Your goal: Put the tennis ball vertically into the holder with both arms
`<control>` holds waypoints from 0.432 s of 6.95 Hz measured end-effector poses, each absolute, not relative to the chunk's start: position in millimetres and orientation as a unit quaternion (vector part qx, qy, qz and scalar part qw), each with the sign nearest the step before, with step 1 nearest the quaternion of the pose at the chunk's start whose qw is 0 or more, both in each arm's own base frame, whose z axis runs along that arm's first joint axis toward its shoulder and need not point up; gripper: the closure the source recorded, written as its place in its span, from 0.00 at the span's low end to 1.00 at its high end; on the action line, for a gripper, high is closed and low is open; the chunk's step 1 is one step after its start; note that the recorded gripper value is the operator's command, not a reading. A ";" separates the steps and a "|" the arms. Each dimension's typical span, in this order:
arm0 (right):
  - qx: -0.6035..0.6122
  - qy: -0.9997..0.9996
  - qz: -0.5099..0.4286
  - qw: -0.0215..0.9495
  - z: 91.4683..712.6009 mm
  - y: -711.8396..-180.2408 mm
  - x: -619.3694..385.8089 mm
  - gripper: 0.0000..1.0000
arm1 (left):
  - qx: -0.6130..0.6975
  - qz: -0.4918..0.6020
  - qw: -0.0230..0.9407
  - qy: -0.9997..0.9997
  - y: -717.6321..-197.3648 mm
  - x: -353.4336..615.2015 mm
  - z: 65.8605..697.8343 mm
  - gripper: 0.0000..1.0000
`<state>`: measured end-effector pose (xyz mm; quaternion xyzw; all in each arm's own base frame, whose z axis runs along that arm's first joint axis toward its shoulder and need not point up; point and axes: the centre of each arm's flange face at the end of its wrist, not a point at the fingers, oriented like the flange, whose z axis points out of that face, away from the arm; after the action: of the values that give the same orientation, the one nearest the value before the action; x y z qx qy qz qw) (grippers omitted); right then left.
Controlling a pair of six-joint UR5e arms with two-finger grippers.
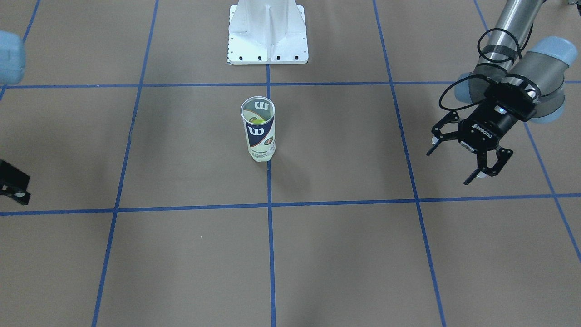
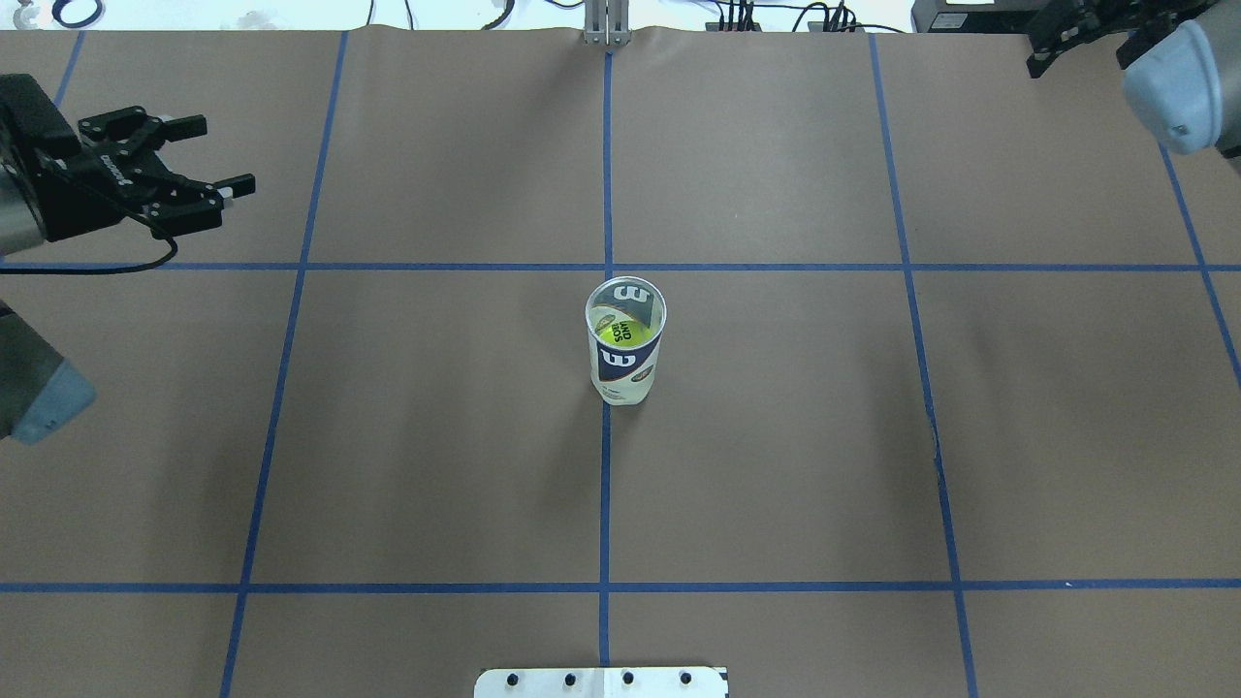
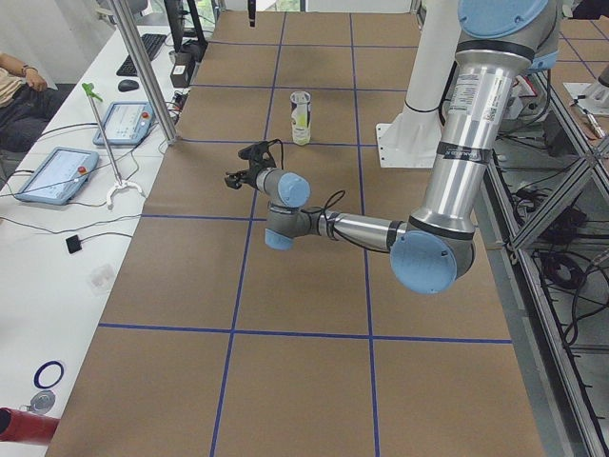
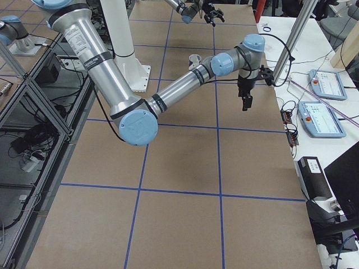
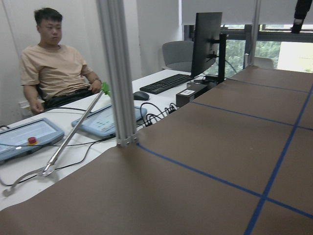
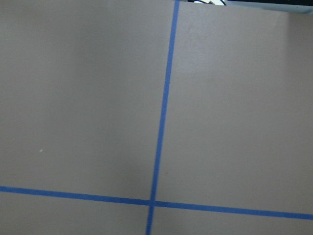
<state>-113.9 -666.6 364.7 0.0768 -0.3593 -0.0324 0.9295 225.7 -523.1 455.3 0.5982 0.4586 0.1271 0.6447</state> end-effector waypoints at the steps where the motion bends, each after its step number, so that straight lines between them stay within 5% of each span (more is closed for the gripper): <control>1: 0.077 -0.351 -0.047 0.932 407.9 -680.9 -80.5 0.01 | 0.593 0.110 0.670 0.434 -536.0 199.2 467.5 0.01; 3: 0.071 -0.338 -0.069 0.936 474.1 -684.3 -23.4 0.01 | 0.583 0.081 0.705 0.396 -556.3 158.7 491.0 0.01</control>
<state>-23.4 -684.3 474.1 0.0708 -0.3378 -0.0687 0.9360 158.7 -556.3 491.0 0.5828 0.3965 0.0811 0.7047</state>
